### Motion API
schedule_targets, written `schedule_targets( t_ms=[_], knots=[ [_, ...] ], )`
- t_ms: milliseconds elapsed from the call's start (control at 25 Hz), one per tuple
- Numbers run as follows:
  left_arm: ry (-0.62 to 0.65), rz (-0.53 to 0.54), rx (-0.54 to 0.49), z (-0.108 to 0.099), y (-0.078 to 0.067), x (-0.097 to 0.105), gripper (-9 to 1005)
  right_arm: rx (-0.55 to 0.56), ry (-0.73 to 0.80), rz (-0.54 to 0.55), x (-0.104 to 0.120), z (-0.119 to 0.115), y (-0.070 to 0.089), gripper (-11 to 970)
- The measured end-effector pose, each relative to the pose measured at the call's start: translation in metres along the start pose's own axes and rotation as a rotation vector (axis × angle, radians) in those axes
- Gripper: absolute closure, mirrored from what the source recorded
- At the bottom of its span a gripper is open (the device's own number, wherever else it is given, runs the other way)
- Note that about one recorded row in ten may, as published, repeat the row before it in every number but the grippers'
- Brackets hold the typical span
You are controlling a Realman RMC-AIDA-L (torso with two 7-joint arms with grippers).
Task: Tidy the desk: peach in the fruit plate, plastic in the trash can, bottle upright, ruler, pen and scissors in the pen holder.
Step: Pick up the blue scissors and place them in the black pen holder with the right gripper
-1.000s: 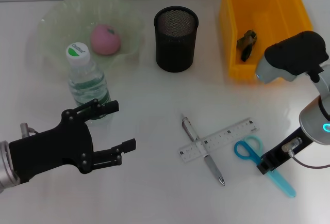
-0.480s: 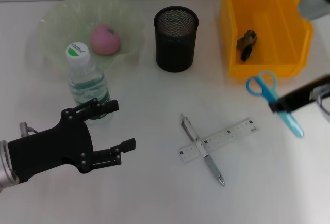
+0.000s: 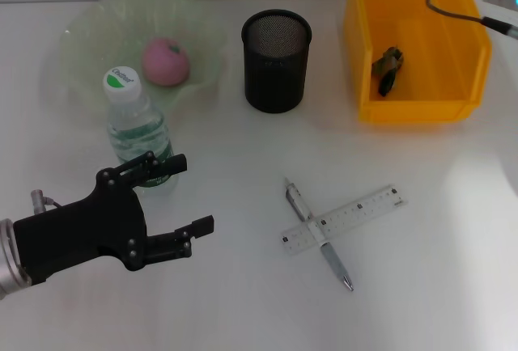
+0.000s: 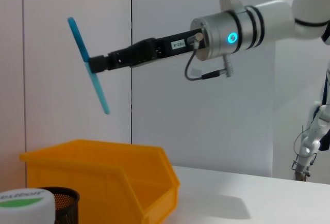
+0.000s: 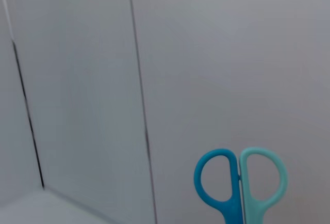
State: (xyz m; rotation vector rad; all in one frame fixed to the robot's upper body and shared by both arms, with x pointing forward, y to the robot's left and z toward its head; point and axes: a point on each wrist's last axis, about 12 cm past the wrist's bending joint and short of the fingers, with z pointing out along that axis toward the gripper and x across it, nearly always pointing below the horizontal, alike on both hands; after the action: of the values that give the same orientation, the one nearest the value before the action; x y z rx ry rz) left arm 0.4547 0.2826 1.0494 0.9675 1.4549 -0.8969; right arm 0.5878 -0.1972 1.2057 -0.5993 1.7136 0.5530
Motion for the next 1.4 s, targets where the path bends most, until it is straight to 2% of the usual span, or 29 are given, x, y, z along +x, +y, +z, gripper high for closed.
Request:
schedule_targets(
  t_ms=[200, 320, 440, 560, 680, 920, 1400],
  knots=[
    [-0.003, 0.003, 0.001, 0.001, 0.001, -0.001, 132, -0.048, -0.175, -0.017, 0.041, 0.031, -0.009, 757],
    [-0.005, 0.006, 0.006, 0.002, 0.002, -0.002, 132, -0.058, -0.313, -0.049, 0.064, 0.031, -0.012, 758],
    [-0.006, 0.008, 0.008, 0.002, 0.002, -0.003, 132, 0.012, -0.392, -0.091, 0.079, 0.026, -0.02, 758],
    [-0.006, 0.01, 0.009, 0.003, 0.003, -0.003, 132, 0.033, -0.372, -0.108, 0.09, 0.026, -0.022, 758],
    [-0.009, 0.015, 0.014, 0.004, 0.004, -0.004, 132, -0.001, -0.334, -0.121, 0.099, 0.03, -0.017, 758],
    [-0.01, 0.016, 0.02, 0.006, 0.004, -0.005, 132, -0.089, -0.288, -0.127, 0.103, 0.039, -0.004, 757],
    [-0.018, 0.005, 0.022, 0.002, 0.0, -0.003, 132, -0.097, -0.175, -0.084, 0.11, 0.057, -0.003, 757]
  ],
)
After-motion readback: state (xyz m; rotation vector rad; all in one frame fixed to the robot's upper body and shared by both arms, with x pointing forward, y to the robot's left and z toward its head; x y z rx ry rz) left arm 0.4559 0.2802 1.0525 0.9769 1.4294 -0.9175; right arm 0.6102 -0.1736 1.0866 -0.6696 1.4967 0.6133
